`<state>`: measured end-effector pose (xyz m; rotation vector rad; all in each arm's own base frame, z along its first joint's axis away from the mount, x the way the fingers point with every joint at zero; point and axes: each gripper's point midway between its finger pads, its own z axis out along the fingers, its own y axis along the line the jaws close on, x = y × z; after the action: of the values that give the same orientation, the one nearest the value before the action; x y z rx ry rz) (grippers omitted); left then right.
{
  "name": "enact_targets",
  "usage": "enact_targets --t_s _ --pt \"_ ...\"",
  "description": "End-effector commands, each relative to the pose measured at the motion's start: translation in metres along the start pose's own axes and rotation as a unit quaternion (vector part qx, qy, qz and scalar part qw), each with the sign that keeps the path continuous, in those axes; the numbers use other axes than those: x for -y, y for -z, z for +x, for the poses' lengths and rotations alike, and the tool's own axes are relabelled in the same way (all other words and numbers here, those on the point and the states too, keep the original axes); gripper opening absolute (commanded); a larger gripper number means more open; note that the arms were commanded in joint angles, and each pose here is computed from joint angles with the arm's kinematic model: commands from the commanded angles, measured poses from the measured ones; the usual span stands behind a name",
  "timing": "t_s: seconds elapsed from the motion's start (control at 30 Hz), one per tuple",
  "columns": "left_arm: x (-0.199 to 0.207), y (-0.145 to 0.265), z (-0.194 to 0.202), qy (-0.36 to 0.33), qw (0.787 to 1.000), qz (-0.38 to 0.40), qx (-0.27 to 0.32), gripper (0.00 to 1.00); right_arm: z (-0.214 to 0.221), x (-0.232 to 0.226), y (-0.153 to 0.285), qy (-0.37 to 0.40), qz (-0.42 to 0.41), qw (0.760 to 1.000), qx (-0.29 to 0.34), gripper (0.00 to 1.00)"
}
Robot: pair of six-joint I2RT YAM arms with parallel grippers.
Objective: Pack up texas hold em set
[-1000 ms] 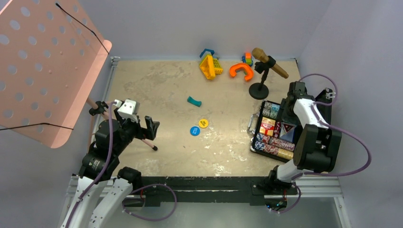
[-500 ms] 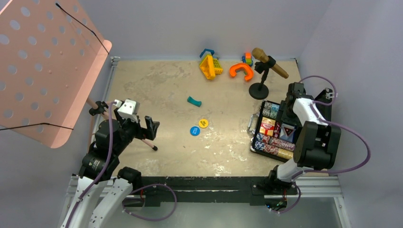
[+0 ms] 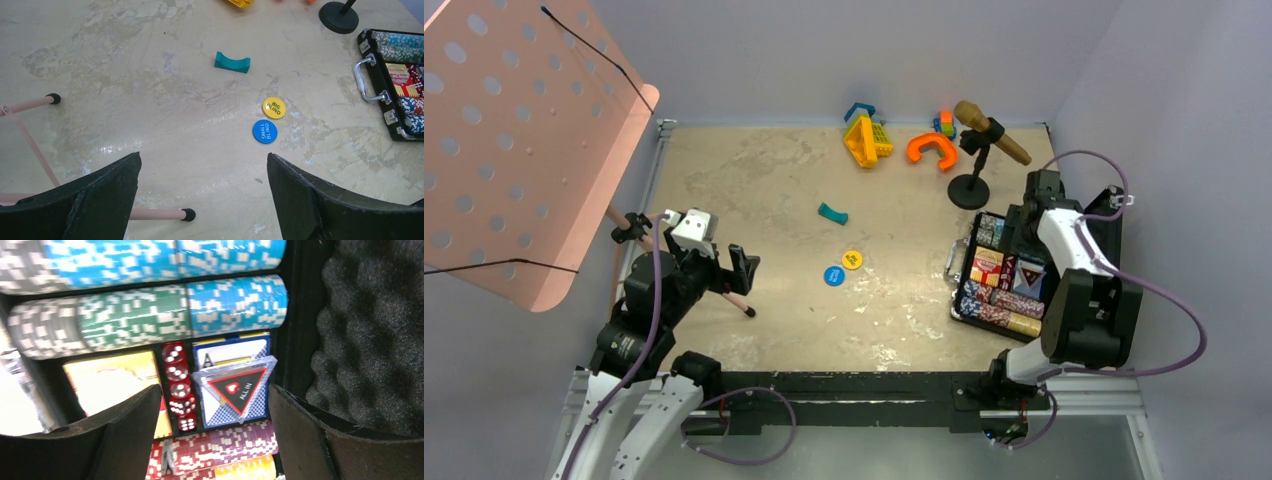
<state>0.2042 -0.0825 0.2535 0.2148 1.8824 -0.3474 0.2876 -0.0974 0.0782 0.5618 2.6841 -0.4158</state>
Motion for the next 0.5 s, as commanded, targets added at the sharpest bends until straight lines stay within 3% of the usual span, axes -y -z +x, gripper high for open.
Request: enact_targets --t_s 0.0,0.3,0.47 --pt "0.003 -0.001 -0.011 0.004 1.000 0.006 0.019 0.99 -0.032 -0.031 0.034 0.027 -0.071 0.994 0.081 0.80" --pt "0.000 -0.003 -0.009 0.002 1.000 -0.002 0.015 0.99 -0.040 -0.128 0.103 0.136 -0.209 0.958 0.139 0.76" --pt "-0.003 -0.005 -0.008 0.001 1.000 -0.009 0.012 0.99 -0.018 -0.198 0.134 0.177 -0.294 0.928 0.143 0.75"
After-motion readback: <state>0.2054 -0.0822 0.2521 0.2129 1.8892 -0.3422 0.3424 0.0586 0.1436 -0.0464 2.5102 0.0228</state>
